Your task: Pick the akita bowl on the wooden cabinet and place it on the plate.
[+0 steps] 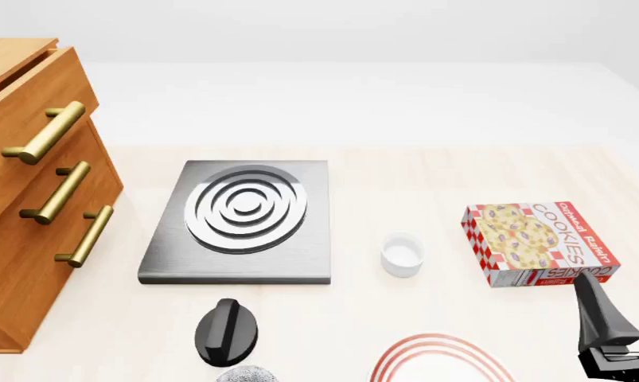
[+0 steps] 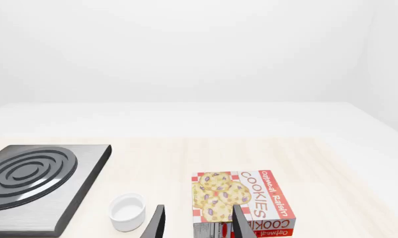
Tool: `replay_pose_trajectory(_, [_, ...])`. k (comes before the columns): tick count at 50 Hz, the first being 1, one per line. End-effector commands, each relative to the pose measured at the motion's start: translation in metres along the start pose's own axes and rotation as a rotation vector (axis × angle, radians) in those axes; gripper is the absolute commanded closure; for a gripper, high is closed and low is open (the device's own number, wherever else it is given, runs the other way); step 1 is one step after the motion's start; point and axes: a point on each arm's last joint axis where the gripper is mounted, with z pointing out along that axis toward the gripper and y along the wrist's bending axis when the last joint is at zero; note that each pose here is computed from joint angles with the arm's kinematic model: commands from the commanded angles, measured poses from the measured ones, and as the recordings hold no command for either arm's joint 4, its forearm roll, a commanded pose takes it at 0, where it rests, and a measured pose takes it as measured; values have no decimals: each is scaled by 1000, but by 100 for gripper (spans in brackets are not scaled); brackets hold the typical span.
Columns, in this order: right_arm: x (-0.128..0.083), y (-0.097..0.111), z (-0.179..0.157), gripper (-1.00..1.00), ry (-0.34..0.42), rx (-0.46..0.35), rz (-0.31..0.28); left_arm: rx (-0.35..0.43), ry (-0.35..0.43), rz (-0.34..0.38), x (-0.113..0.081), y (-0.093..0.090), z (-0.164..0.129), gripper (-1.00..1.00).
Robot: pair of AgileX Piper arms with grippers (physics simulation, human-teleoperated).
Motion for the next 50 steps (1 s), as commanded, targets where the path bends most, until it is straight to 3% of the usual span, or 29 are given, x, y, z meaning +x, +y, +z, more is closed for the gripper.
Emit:
replay_pose_trajectory(1, [0,0,0,-100,0,0,0,-6,10,1,3,2,7,-100])
replay_pose_trajectory(17, [0,0,0,-100,0,0,0,-3,21,10,6,1,15,-100])
replay_pose_trajectory(18, [0,0,0,-100,0,0,0,4,17,16,6,-1,14,-100])
replay_pose_trajectory(19, [0,0,0,-100,0,0,0,58,-17,-23,10,-9,5,-100])
replay_pose_trajectory(20, [0,0,0,-100,0,0,0,136,-36,-10,13,-27,-7,100])
replay_pose_trajectory(21, [0,0,0,-100,0,0,0,125,-51,57,5,-27,-10,100])
replay_pose_trajectory(25, [0,0,0,-100,0,0,0,132,-53,4,5,-27,-14,100])
replay_pose_trajectory(27, [0,0,0,-100,0,0,0,191,-126,16,0,-32,-36,100])
replay_pose_trajectory(32, [0,0,0,-100,0,0,0,213,-72,24,4,-45,-39,100])
replay_pose_trajectory(34, [0,0,0,-100,0,0,0,271,-141,-21,1,-46,-61,100])
replay_pose_trajectory(37, [0,0,0,-100,0,0,0,318,-172,-68,-3,-49,-80,100])
replay_pose_trajectory(42, [0,0,0,-100,0,0,0,329,-161,-80,-4,-52,-88,100])
replay_pose_trajectory(50, [0,0,0,-100,0,0,0,416,-106,-88,5,-68,-112,100])
